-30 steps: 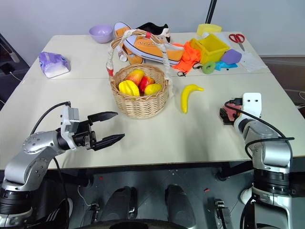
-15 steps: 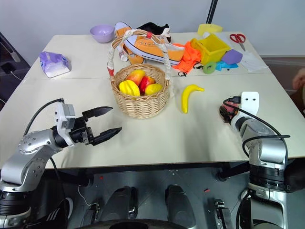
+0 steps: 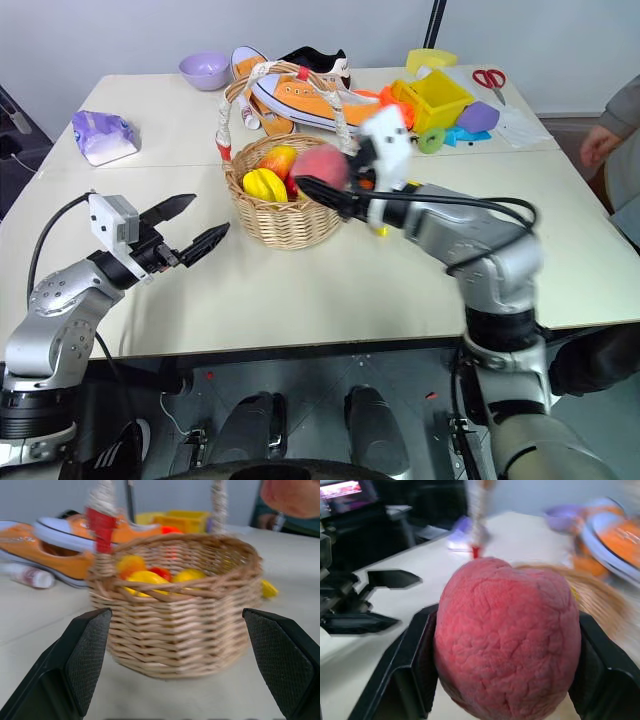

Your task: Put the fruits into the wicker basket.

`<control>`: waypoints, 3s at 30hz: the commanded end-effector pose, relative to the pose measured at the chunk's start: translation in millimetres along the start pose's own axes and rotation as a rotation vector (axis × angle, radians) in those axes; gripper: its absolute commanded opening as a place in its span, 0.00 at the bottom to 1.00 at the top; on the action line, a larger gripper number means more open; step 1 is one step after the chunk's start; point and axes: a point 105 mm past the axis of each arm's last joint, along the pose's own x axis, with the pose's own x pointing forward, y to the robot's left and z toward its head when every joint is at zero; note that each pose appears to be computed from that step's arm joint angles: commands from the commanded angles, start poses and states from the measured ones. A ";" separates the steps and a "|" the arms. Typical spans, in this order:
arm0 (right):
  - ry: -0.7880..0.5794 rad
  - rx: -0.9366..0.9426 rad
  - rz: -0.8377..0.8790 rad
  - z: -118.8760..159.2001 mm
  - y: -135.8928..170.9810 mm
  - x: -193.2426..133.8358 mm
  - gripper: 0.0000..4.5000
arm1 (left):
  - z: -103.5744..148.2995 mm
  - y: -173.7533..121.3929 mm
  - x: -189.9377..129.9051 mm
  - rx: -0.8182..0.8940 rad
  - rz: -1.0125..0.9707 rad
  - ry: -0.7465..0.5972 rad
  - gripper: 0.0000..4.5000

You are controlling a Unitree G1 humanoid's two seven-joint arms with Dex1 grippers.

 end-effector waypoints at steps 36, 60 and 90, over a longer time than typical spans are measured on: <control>0.107 -0.034 -0.660 -91.6 -42.8 -105.9 1.00 | 12.4 -41.8 6.1 -0.016 -0.337 -0.071 1.00; 0.296 0.124 -0.714 -124.5 -102.0 -38.7 1.00 | 8.8 -61.5 -7.8 -0.025 -0.322 -0.034 1.00; 0.048 -0.008 -0.165 -26.8 -1.8 -106.5 0.07 | 6.7 -12.9 -16.7 0.047 -0.109 -0.060 1.00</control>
